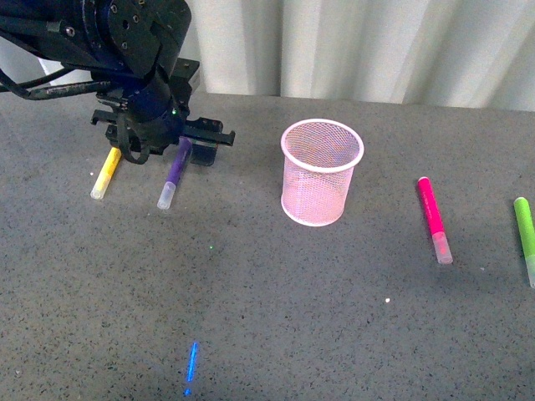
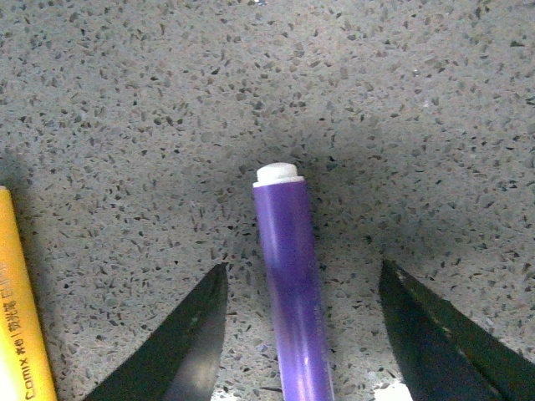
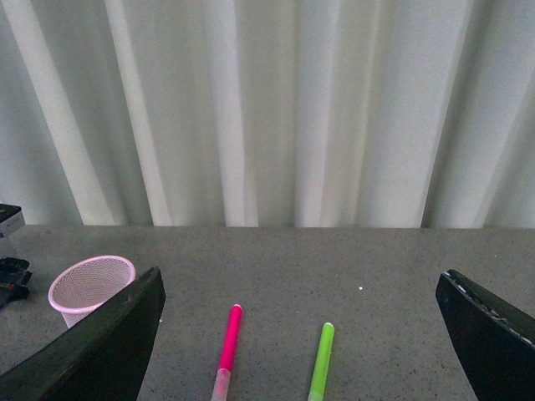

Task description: Insert purple and pink pens into pink cup

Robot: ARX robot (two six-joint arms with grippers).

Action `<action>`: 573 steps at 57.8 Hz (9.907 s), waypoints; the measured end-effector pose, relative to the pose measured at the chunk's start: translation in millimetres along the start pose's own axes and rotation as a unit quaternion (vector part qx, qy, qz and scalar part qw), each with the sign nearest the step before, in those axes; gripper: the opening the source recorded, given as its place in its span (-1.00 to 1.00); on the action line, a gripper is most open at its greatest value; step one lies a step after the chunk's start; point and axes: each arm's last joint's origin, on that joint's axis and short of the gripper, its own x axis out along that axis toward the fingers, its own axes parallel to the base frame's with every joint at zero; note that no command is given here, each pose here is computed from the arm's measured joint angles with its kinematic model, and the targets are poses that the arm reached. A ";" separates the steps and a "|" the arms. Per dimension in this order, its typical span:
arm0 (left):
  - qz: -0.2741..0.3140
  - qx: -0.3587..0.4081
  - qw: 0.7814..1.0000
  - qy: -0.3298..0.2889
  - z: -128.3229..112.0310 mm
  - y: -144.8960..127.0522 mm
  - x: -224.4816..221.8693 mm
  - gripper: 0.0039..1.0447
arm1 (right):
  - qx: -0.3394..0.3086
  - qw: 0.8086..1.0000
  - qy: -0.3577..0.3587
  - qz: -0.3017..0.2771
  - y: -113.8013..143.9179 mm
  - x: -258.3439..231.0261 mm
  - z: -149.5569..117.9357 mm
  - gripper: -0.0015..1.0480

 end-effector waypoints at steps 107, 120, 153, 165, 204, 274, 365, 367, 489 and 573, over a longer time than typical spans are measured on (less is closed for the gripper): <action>-0.203 -0.310 0.805 -0.463 -29.5 -3.1 -177.9 -0.76 | 0.000 1.000 0.000 0.000 0.0 0.0 0.0 0.87; -0.218 -0.311 0.792 -0.478 -40.9 -25.9 -175.6 -0.77 | 0.000 1.000 0.000 0.000 0.0 0.0 0.0 0.87; -0.244 -0.291 0.813 -0.441 -63.7 -90.4 -141.8 -0.77 | 0.000 1.000 0.000 0.000 0.0 0.0 0.0 0.87; -0.248 -0.277 0.809 -0.456 -60.0 -98.2 -123.1 -0.77 | 0.000 1.000 0.000 0.000 0.0 0.0 0.0 0.87; -0.269 -0.257 0.798 -0.474 -57.0 -103.0 -116.7 -0.77 | 0.000 1.000 0.000 0.000 0.0 0.0 0.0 0.87; -0.241 -0.249 0.830 -0.436 -64.1 -112.0 -72.9 0.90 | 0.000 1.000 0.000 0.000 0.0 0.0 0.0 0.87; 0.023 -0.110 0.897 -0.428 -159.1 131.0 -257.0 0.32 | 0.000 1.000 0.000 0.000 0.0 0.0 0.0 0.87; 0.023 -0.102 0.889 -0.446 -163.2 126.0 -258.8 0.22 | 0.000 1.000 0.000 0.000 0.0 0.0 0.0 0.87; 0.030 -0.092 0.873 -0.478 -270.8 62.8 -294.9 -0.93 | 0.000 1.000 0.000 0.000 0.0 0.0 0.0 0.87; 0.030 -0.092 0.874 -0.476 -271.0 62.8 -294.6 0.88 | 0.184 0.942 0.257 -0.110 -46.4 181.9 -18.5 0.87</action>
